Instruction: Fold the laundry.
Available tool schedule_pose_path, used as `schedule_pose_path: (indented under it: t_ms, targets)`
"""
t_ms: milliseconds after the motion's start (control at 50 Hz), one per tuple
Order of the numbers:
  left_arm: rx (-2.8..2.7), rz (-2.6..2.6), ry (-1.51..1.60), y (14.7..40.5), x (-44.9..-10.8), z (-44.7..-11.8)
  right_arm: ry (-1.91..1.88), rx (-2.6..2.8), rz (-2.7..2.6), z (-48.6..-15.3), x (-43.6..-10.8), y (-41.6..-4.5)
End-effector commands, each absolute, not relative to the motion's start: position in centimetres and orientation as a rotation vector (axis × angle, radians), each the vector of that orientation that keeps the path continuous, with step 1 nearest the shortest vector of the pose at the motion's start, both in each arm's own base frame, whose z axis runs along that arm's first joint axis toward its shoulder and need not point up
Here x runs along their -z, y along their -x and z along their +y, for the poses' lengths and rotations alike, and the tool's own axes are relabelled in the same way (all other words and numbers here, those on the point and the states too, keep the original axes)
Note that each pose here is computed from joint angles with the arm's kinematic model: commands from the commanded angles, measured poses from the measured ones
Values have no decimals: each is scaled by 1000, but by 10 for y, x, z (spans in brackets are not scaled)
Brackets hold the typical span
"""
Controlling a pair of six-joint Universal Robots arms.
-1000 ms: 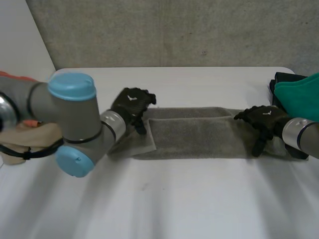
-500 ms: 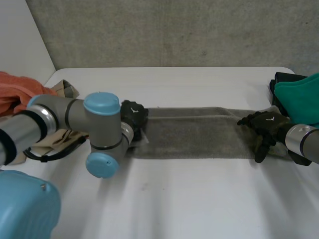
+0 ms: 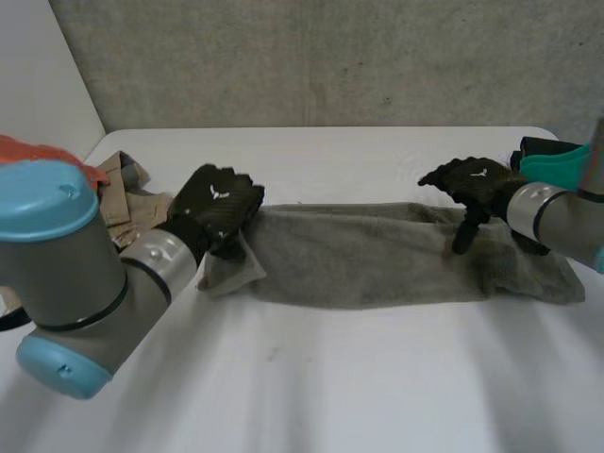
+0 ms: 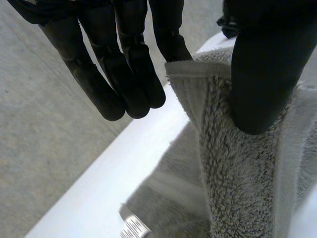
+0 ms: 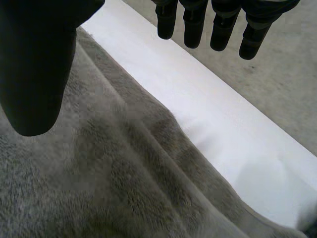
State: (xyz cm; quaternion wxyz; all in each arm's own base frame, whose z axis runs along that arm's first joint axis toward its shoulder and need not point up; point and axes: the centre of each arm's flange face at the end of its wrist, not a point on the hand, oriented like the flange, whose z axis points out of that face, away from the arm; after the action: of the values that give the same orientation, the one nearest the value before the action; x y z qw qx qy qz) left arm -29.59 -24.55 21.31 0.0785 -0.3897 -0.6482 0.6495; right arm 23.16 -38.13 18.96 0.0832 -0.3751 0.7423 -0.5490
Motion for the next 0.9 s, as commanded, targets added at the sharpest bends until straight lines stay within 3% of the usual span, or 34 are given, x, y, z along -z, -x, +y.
schedule_pose_path:
  t_ms: [20,220,340,420,540,600,660,720,740,900]
  targets:
    - [-1905,-2006,1153,284,-197,-250,1156,1539,2199,-383,-163,-245]
    - [-1927,-1982,1145,292,-186,-261,1166,1518,2221,-405,-140,-241]
    - [-2022,-1907,1124,303,-191,-282,1177,1597,2186,-419,-151,-245]
    - [-2229,-1726,1055,320,-219,-313,1150,1883,2054,-439,-201,-253]
    - [-2618,-1349,777,330,-316,-354,827,2409,1722,-439,-326,-260]
    - [-2692,-1222,654,328,-356,-359,738,2484,1593,-421,-363,-261]
    - [-2677,-1215,618,324,-365,-359,738,2477,1555,-405,-372,-261]
    - [-2615,-1280,631,317,-360,-357,800,2423,1569,-385,-364,-260]
    - [-2579,-1314,648,313,-355,-354,859,2342,1625,-372,-345,-258]
    - [-2211,-1698,812,293,-245,-326,1065,1898,1956,-315,-238,-259]
